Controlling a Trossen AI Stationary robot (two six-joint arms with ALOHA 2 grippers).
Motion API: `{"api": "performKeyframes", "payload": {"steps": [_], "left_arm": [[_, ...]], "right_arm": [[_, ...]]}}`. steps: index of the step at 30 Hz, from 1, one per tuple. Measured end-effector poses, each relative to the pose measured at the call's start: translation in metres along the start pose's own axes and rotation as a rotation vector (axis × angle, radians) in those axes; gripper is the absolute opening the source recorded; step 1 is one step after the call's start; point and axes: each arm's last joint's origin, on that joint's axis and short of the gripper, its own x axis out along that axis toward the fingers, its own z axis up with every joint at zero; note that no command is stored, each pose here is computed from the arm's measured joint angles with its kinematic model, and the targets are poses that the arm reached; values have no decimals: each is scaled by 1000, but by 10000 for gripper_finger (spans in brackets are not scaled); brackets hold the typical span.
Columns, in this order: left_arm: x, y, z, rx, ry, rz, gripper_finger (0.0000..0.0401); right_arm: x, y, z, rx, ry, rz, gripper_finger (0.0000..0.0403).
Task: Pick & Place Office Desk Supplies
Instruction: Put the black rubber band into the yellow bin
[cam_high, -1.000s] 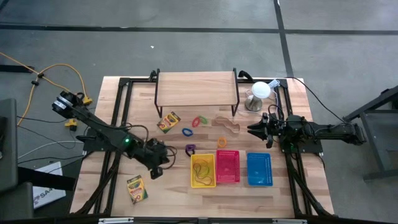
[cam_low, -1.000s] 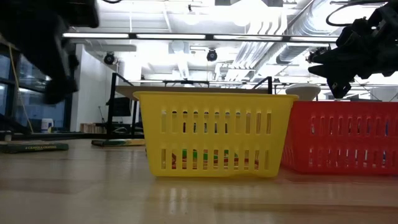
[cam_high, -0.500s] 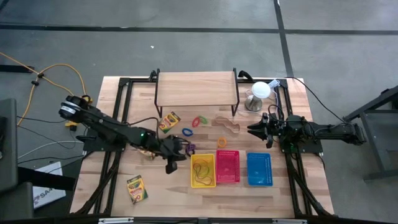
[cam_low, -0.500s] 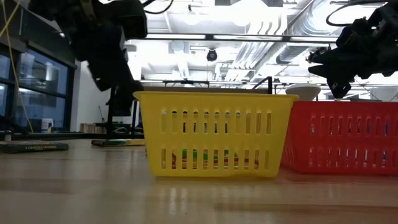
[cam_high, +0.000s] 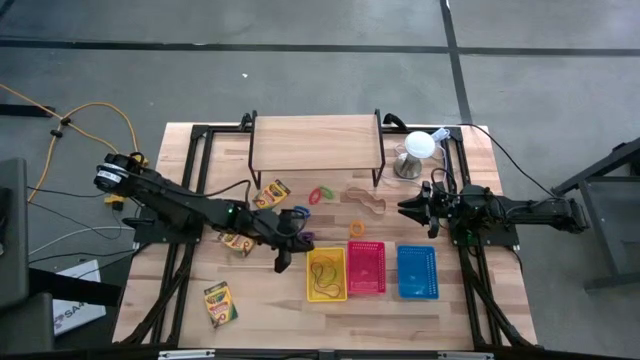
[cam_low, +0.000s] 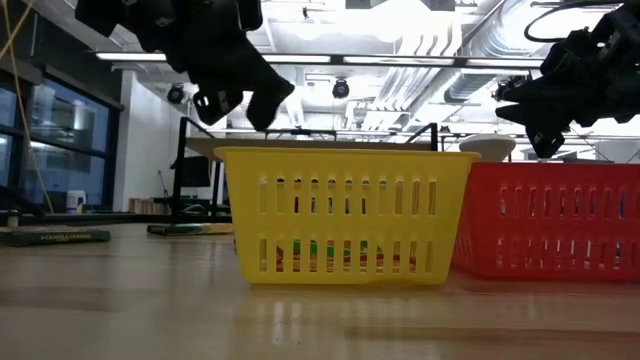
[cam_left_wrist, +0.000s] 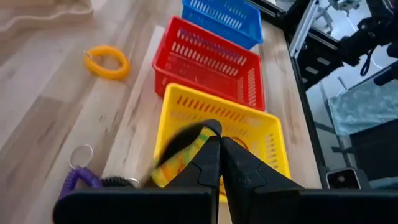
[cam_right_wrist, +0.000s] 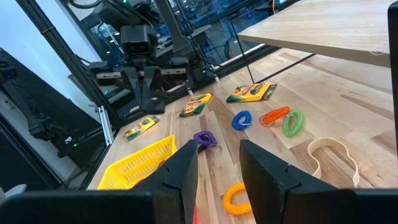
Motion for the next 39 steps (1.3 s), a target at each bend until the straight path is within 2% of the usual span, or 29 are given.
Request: {"api": "performKeyframes", "payload": {"steps": [13, 20, 28, 39], "left_arm": [[4, -4, 4, 60, -16, 14, 1], [32, -14, 18, 106, 5, 20, 1], [65, -20, 21, 117, 59, -27, 1], [68, -22, 16, 119, 89, -14, 1]], "right_arm": [[0, 0, 0, 0, 0, 0, 107], [0, 0, 0, 0, 0, 0, 107], [0, 0, 0, 0, 2, -1, 107], [1, -1, -1, 0, 14, -8, 107]]}}
